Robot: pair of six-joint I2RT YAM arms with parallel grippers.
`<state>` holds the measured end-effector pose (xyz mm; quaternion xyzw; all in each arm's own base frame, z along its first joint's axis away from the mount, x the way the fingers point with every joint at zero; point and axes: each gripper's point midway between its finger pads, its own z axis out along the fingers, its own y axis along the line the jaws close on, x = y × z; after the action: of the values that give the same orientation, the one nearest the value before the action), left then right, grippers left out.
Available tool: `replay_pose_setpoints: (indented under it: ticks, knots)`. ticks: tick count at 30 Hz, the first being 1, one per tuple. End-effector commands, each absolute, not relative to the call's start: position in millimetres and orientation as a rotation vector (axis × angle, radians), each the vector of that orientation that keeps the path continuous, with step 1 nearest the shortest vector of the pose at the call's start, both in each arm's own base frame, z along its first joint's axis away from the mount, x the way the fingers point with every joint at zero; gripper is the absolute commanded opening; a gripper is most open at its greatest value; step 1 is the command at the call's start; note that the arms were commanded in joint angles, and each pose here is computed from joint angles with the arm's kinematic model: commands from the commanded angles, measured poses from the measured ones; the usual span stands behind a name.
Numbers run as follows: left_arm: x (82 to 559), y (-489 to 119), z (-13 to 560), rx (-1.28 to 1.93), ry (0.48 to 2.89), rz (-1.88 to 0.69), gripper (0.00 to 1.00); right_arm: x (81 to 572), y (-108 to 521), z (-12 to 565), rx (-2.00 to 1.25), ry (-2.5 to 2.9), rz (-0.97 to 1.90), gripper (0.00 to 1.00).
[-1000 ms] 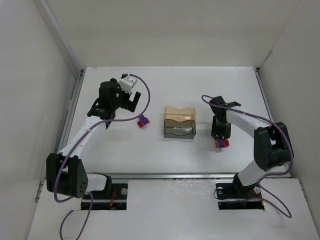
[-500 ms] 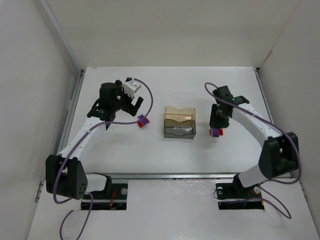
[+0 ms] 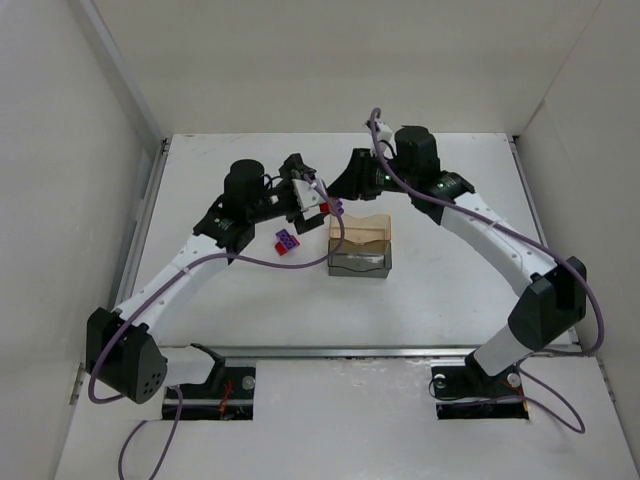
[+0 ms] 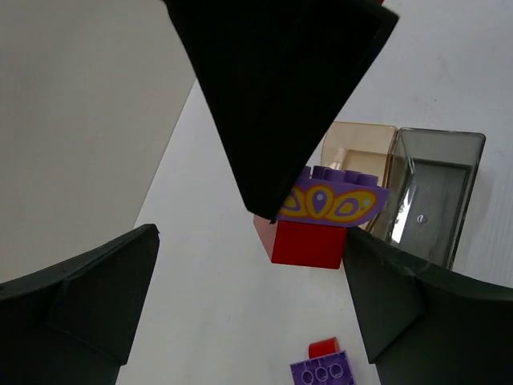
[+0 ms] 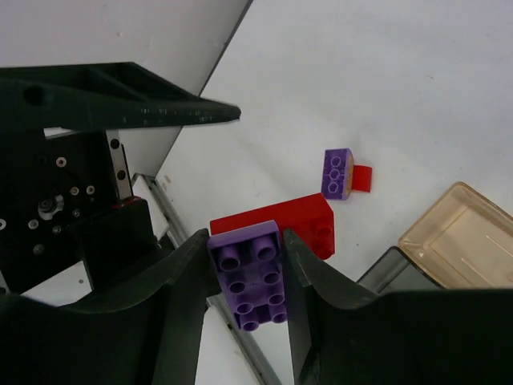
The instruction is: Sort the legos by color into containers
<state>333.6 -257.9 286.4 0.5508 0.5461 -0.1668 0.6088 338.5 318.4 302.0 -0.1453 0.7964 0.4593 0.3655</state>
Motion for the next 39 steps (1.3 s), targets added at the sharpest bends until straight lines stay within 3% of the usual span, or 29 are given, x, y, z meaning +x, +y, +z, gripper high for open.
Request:
replay_pose_setpoints:
  ticks: [1, 5, 6, 7, 13, 15, 21, 25, 33, 39]
  knots:
    - [330, -264, 337, 1.288, 1.056, -0.343, 0.93, 326, 333, 354, -0.486, 1.873, 1.304, 0.00]
    - [322, -268, 331, 1.342, 1.029, -0.356, 0.69, 321, 338, 351, -0.509, 1.881, 1.326, 0.00]
    - [319, -271, 327, 1.365, 1.023, -0.353, 0.53, 321, 338, 351, -0.509, 1.881, 1.326, 0.00]
    - [319, -271, 327, 1.365, 1.023, -0.353, 0.47, 321, 338, 351, -0.509, 1.881, 1.326, 0.00]
    - [317, -271, 311, 1.408, 1.058, -0.355, 0.21, 318, 337, 354, -0.503, 1.874, 1.314, 0.00]
    - [320, -269, 311, 1.400, 1.071, -0.337, 0.02, 318, 337, 350, -0.501, 1.884, 1.314, 0.00]
    - [345, -246, 303, 1.270, 1.245, -0.234, 0.00, 335, 279, 309, -0.261, 1.986, 1.189, 0.00]
    - [380, -203, 265, 1.168, 1.464, -0.120, 0.00, 341, 228, 243, -0.105, 2.149, 0.866, 0.00]
    - [375, -215, 240, 1.135, 1.534, -0.251, 0.00, 323, 250, 146, -0.233, 2.290, 0.571, 0.00]
    - [382, -223, 246, 1.064, 1.550, -0.297, 0.00, 353, 239, 139, -0.155, 2.244, 0.336, 0.00]
